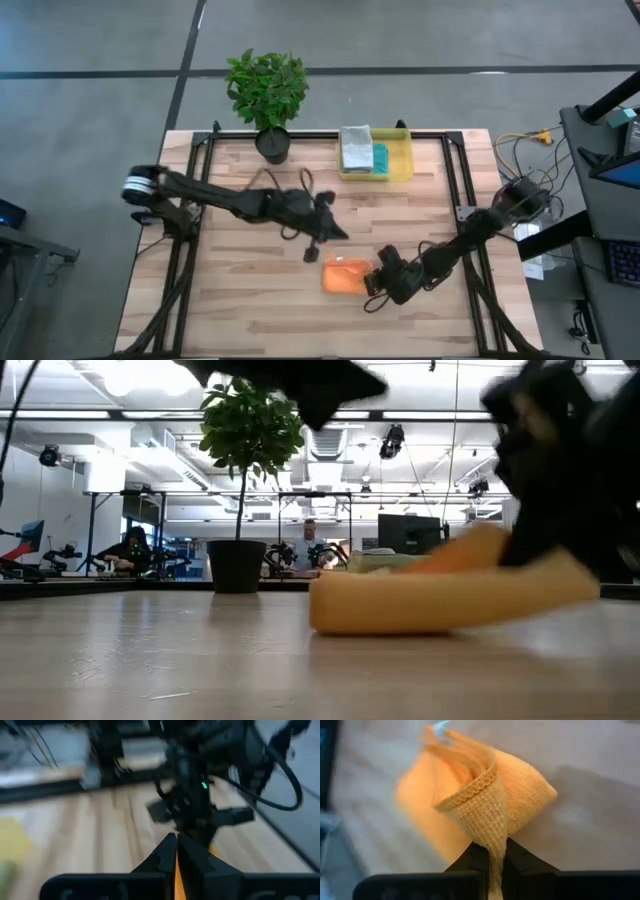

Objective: Fold microfiber towels
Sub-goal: Put the folded orange microfiber towel into the yellow bin

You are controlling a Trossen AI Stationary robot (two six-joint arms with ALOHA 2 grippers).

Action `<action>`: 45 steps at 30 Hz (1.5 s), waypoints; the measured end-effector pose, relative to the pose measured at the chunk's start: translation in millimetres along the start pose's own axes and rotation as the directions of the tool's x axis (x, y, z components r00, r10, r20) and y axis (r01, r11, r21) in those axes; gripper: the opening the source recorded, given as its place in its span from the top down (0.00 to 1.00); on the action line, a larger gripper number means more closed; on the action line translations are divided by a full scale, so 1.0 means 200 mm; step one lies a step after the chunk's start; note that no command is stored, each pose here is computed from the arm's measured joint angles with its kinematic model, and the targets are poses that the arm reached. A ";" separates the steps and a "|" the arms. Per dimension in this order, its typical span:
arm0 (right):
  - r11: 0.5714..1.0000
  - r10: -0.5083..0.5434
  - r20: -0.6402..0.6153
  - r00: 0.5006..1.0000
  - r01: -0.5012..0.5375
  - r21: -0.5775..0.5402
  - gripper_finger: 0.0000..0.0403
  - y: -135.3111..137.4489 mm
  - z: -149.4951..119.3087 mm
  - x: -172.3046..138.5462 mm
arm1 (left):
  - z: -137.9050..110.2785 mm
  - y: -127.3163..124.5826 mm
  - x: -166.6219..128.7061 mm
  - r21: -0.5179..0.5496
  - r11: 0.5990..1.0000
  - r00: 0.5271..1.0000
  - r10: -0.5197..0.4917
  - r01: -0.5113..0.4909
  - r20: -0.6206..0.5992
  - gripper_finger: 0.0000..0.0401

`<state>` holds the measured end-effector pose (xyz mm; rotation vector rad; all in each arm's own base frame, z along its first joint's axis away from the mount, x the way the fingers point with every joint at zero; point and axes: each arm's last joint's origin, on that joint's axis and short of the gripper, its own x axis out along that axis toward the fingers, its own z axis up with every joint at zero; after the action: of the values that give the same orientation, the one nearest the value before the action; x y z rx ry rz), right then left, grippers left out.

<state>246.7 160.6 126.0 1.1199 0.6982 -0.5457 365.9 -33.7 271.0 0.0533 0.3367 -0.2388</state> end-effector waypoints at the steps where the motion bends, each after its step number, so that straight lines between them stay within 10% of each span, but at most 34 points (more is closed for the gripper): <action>1: 1.000 0.019 -0.024 1.000 -0.019 -0.021 0.97 0.02 0.02 -0.02 | 0.04 0.02 -0.05 0.000 1.000 1.000 0.009 -0.009 0.028 0.99; 10: 0.946 -0.018 -0.065 0.998 -0.004 -0.325 0.98 0.16 0.49 -0.39 | 0.23 0.08 -0.36 -0.002 0.998 0.982 0.064 -0.065 0.179 0.81; 24: 0.697 -0.256 -0.135 0.957 0.086 -0.712 0.97 0.19 1.36 -0.80 | 0.22 0.05 -0.49 -0.033 0.998 0.991 0.063 -0.060 0.114 0.76; 33: 0.332 -0.603 0.171 0.779 0.440 -0.834 0.97 0.25 1.75 -0.65 | 0.21 0.04 -0.51 -0.103 0.993 0.996 0.060 -0.054 0.064 0.76; 41: -0.084 -0.793 0.431 0.430 0.624 -0.777 0.97 0.10 2.11 -0.57 | 0.21 0.06 -0.52 -0.111 0.971 0.973 0.220 -0.212 0.067 0.76; 45: -0.153 -0.800 0.473 0.369 0.636 -0.757 0.97 0.00 2.23 -0.47 | 0.22 0.09 -0.53 -0.122 0.929 0.930 0.360 -0.350 0.076 0.76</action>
<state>283.9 -252.5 315.3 -0.5064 1.5876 -0.8737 287.8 3.6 348.9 -0.0034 0.2370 0.1373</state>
